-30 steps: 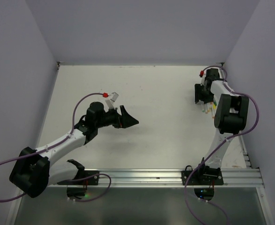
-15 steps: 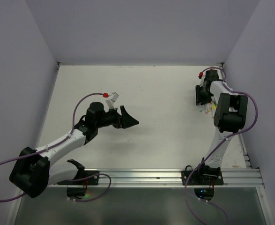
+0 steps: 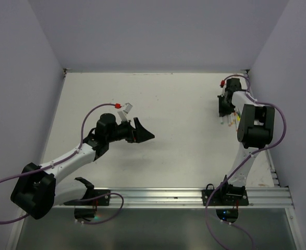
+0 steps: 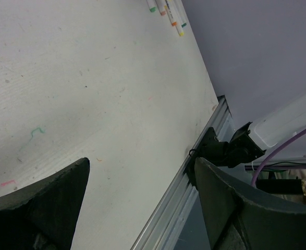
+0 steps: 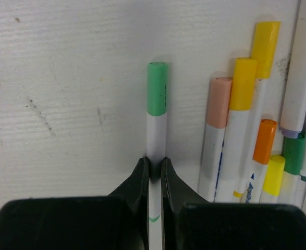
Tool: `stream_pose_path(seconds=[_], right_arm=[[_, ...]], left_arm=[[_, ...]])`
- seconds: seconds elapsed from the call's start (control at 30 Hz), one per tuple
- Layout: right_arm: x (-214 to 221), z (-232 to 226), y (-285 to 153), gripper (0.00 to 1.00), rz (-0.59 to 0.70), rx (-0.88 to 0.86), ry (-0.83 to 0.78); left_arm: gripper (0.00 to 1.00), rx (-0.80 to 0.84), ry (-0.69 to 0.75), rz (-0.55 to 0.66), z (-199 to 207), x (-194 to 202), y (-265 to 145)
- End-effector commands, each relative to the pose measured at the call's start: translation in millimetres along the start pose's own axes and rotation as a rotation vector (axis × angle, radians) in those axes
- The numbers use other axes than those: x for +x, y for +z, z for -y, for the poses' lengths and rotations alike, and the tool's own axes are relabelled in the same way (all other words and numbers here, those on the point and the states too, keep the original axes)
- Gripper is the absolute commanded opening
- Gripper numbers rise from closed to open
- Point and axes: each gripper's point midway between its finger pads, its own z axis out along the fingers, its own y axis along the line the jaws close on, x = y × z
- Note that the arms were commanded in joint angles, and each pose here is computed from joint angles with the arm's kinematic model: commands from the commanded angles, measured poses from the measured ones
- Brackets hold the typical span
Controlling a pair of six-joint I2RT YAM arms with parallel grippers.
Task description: Open the pen caps
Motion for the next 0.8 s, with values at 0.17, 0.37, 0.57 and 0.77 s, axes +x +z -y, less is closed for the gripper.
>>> stream_pose_path(seconds=[0.17, 0.37, 0.57, 0.77], right_arm=[[-39, -53, -68, 0.0, 0.171, 0.059, 0.021], [-24, -122, -129, 0.0, 0.249, -0.032, -0.039], [45, -219, -175, 0.0, 0.256, -0.423, -0.199], [102, -282, -194, 0.0, 0.243, -0.717, -0.252]], left_arm=[[0.81, 0.046, 0.067, 0.035, 13, -21, 10], [0.77, -0.01, 0.059, 0.026, 2, -39, 24], [0.65, 0.11, -0.055, 0.019, -8, -66, 30], [0.62, 0.192, -0.107, 0.054, -7, -78, 26]])
